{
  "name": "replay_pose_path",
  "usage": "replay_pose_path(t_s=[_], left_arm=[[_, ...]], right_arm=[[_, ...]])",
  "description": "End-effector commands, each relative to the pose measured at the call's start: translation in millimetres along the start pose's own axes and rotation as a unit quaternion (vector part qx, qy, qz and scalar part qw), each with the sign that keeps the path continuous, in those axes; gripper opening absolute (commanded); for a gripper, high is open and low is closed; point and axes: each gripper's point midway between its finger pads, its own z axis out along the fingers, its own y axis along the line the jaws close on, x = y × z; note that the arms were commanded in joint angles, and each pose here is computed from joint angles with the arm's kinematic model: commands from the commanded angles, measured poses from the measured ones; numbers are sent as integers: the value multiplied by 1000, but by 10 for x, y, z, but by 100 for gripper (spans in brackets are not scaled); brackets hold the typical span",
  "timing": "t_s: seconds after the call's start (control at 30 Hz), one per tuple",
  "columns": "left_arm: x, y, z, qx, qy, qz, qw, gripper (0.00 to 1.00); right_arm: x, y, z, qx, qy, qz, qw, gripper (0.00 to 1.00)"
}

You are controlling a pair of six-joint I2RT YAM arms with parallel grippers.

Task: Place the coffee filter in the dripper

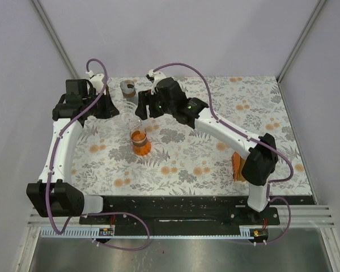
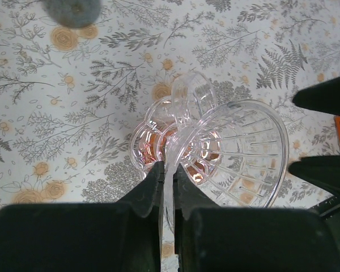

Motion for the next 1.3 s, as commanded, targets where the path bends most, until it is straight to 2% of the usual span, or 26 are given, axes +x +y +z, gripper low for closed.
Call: replay_pose_path(t_s=[0.0,0.07,0.3,0.4,0.47,0.5,0.63,0.7,0.77,0.9,1.0,1.07,1.13,1.27], left_arm=[[-149,-269,-192,36,-41,17,998,0],[-162,-329,-222,46,-45,21,998,0],[-131,-502,-170,78,-41,27,996,0],[-108,-527,-139,86,-36,31,995,0],[-99,-525,-146,86,-36,38,995,0],[-94,-523,-150,86,-36,43,995,5],[-67,-563,-170,102,-26,65,992,51],[-100,-550,-186,97,-27,69,992,64],[-157,-515,-213,87,-33,72,993,71],[-195,-424,-221,71,-38,67,995,74],[-136,-157,-132,39,-32,39,998,74],[-17,99,34,-12,-15,29,999,71],[174,358,248,-54,14,14,998,64],[558,559,583,-66,82,-5,994,54]], right_arm=[[-210,163,90,-19,-30,22,999,73],[-139,182,137,-27,-19,25,999,67],[-70,283,203,-60,-3,21,998,15],[-53,286,176,-63,2,7,998,0],[-29,234,144,-52,5,-4,999,0],[-42,205,104,-43,3,-10,999,0],[-118,90,-63,-15,-7,-33,999,0],[-178,57,-173,-9,-12,-39,999,0],[-240,-16,-287,2,-17,-38,999,0],[-350,-224,-520,23,-34,-27,999,0],[-392,-423,-707,42,-45,-17,998,0],[-387,-527,-826,53,-52,-12,997,0],[-379,-633,-933,65,-56,-8,996,0],[-320,-730,-1084,80,-60,-13,995,0]])
